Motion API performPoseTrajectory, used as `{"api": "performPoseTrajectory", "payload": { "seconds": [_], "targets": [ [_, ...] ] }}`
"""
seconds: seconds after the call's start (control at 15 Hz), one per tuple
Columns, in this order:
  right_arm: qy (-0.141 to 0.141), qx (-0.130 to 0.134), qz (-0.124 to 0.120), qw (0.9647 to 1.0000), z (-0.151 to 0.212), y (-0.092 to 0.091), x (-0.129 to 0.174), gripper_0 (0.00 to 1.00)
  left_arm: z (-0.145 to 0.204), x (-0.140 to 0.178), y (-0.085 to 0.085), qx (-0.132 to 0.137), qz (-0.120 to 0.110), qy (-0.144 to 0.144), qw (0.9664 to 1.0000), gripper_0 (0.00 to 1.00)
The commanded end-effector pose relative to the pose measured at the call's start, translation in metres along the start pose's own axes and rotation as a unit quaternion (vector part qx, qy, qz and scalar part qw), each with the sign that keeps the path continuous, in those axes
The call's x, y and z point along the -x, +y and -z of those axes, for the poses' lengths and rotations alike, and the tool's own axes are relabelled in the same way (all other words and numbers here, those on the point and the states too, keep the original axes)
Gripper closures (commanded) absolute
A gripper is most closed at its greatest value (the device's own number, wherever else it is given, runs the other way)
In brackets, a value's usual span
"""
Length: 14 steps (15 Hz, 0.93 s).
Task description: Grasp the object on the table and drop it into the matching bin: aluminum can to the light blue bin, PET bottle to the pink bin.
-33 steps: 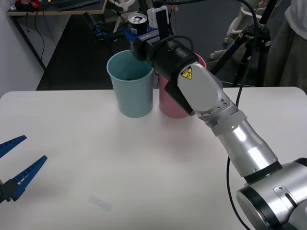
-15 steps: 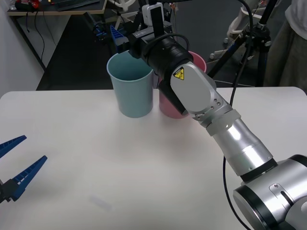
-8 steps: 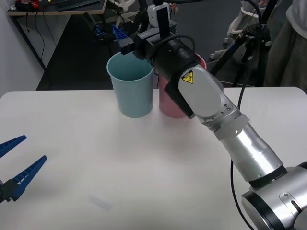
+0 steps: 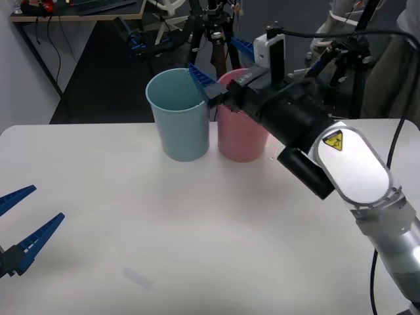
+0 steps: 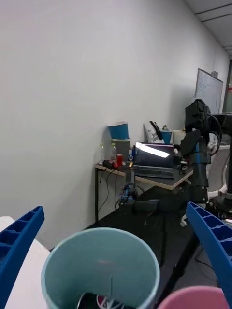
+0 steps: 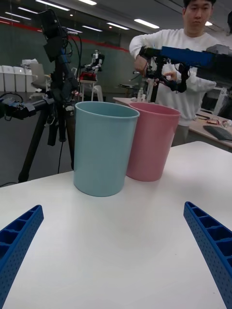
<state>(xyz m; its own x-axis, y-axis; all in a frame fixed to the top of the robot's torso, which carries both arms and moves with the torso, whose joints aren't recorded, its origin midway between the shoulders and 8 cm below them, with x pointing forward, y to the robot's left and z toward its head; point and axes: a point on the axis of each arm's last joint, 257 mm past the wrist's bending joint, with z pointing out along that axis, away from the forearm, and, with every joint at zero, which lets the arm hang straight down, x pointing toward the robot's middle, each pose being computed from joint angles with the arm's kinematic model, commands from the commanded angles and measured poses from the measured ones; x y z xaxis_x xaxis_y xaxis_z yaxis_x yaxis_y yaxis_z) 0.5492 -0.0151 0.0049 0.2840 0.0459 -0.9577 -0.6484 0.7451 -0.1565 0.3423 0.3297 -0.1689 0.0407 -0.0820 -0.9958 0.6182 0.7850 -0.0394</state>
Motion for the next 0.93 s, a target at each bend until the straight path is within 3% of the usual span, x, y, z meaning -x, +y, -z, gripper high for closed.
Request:
{"api": "performPoseTrajectory", "payload": {
  "seconds": [0.07, 0.47, 0.93],
  "targets": [
    [0.009, 0.005, 0.011, 0.9999, 0.045, -0.009, -0.005, 0.0, 0.0, 0.0, 0.0, 0.0, 0.0, 0.0, 1.0, 0.0],
    [0.041, 0.026, 0.026, 0.9985, 0.133, -0.038, -0.024, 0.0, 0.0, 0.0, 0.0, 0.0, 0.0, 0.0, 1.0, 0.0],
    [0.115, 0.004, 0.01, 0.9933, 0.261, -0.076, -0.061, 0.0, 0.0, 0.0, 0.0, 0.0, 0.0, 0.0, 1.0, 0.0]
  ]
}}
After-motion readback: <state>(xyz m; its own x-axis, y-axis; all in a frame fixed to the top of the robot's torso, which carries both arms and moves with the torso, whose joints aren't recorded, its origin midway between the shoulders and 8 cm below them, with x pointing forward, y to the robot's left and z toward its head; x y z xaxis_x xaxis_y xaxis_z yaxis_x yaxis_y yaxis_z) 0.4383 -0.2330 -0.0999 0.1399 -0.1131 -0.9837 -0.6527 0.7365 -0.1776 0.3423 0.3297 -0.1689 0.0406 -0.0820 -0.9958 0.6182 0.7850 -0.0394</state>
